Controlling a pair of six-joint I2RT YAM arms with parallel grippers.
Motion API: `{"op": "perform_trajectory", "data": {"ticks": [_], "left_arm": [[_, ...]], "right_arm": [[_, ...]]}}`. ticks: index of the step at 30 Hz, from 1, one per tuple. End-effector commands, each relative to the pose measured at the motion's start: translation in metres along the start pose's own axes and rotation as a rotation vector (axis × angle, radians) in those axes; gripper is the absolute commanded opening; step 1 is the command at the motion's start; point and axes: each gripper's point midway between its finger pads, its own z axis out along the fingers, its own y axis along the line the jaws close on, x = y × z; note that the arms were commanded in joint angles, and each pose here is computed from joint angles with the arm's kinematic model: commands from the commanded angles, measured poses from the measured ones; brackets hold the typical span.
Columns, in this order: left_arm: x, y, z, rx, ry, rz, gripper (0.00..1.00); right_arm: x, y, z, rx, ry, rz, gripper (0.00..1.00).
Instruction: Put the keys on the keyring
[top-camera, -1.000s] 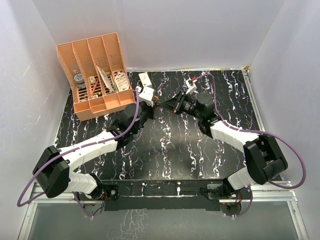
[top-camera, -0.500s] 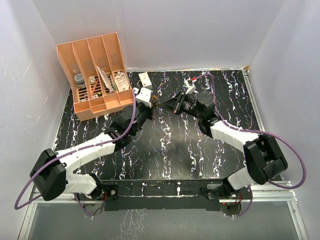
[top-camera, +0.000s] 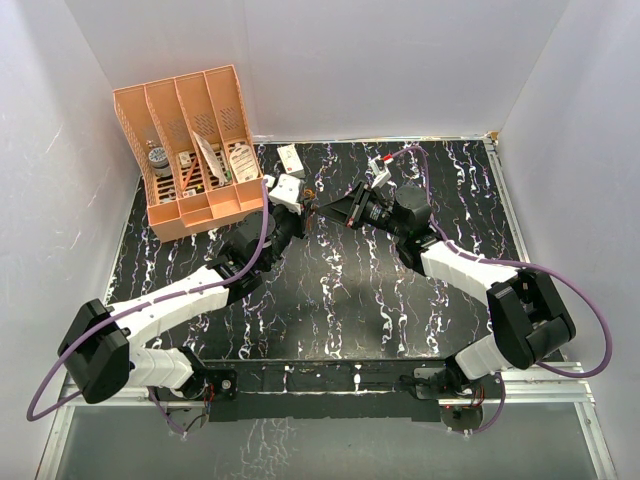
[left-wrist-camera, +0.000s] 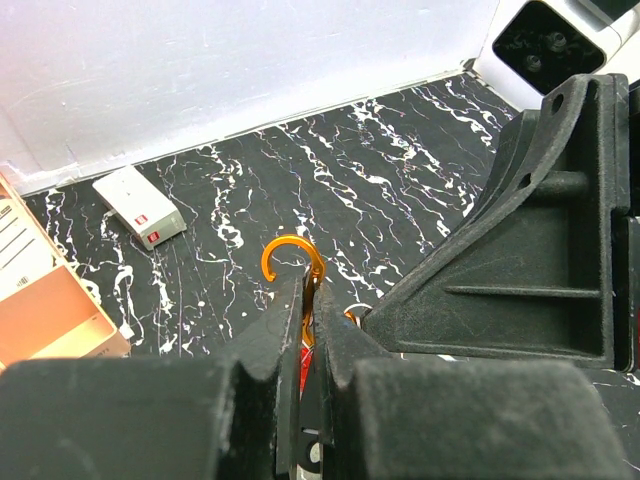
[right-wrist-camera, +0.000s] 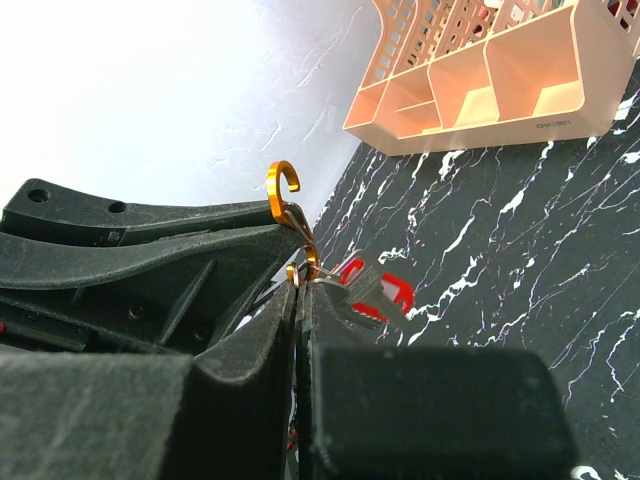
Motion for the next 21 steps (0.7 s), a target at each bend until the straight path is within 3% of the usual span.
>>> {"op": "perform_trajectory", "data": {"ticks": [1,19,21], "left_arm": [[-0.039,0.003,-0.006,-0.012,-0.115,-0.049,0.00],[-0.048,0.006,-0.006,-0.031,-0.149,-0.077,0.00],[-0.048,0.005,-0.006,-0.030,-0.148,-0.077,0.00]], "right_arm": [[-0.012,0.012,0.000,-0.043,-0.033,-0.036,0.00],[-0.021,0.009,-0.005,-0.029,-0.054,-0.036,0.00],[-0.022,0.009,-0.006,-0.030,-0.055,-0.035,0.09]]}}
